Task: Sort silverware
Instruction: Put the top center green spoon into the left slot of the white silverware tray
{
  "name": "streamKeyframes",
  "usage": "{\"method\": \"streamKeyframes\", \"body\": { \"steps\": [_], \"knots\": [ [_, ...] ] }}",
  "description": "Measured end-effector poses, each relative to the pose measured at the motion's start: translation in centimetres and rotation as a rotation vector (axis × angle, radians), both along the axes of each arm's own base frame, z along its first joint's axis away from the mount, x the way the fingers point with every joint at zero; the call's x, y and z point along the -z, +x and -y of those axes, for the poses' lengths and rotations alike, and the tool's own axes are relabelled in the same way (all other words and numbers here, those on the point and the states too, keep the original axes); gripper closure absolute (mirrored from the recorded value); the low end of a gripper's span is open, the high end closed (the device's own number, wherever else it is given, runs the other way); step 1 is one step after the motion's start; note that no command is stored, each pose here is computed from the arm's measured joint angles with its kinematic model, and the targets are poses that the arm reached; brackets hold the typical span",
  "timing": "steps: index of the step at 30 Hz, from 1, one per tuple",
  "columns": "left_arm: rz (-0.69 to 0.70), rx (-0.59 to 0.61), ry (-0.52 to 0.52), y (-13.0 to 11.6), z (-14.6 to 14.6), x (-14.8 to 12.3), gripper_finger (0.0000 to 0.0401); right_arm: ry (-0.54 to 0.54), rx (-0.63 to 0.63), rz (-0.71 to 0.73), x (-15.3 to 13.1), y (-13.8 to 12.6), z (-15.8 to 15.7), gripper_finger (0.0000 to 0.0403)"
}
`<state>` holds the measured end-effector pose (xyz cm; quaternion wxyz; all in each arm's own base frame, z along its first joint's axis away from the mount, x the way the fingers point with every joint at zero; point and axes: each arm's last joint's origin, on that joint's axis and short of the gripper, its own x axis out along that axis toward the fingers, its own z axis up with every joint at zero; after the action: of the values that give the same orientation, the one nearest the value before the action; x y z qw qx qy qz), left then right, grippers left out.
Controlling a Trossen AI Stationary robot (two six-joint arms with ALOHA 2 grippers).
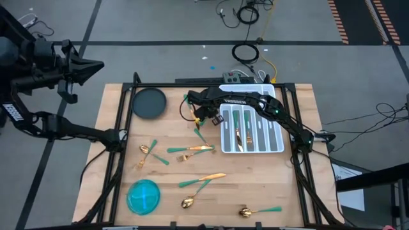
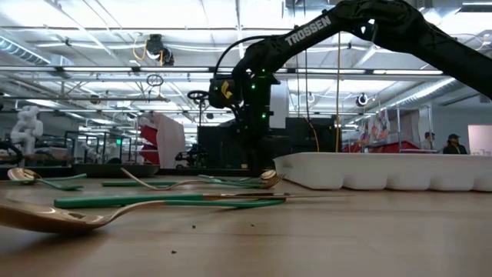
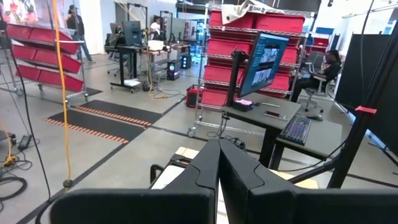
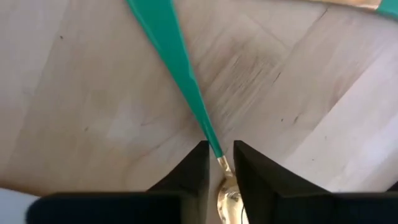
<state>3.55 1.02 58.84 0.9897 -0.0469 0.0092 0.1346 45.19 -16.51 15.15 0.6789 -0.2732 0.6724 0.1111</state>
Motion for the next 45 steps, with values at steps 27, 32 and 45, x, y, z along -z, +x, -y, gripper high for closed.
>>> {"method": "streamKeyframes", "body": {
  "steps": [27, 32, 45],
  "knots": [
    [-0.002, -0.046, 0.020, 0.0, -0.1, 0.0, 0.0388, 0.007, 0.093, 0.017, -3.3, -0.1, -1.1, 0.0402],
    [0.021, -0.086, -0.027, 0.1, -0.3, -0.1, 0.0388, 0.272, 0.550, 0.235, -7.4, 0.5, -1.4, 0.0401],
    [0.066, -0.093, -0.076, 0.1, -0.3, -0.4, 0.0388, 0.301, 1.354, 0.414, -7.4, 1.2, -1.0, 0.0224]
  ]
}}
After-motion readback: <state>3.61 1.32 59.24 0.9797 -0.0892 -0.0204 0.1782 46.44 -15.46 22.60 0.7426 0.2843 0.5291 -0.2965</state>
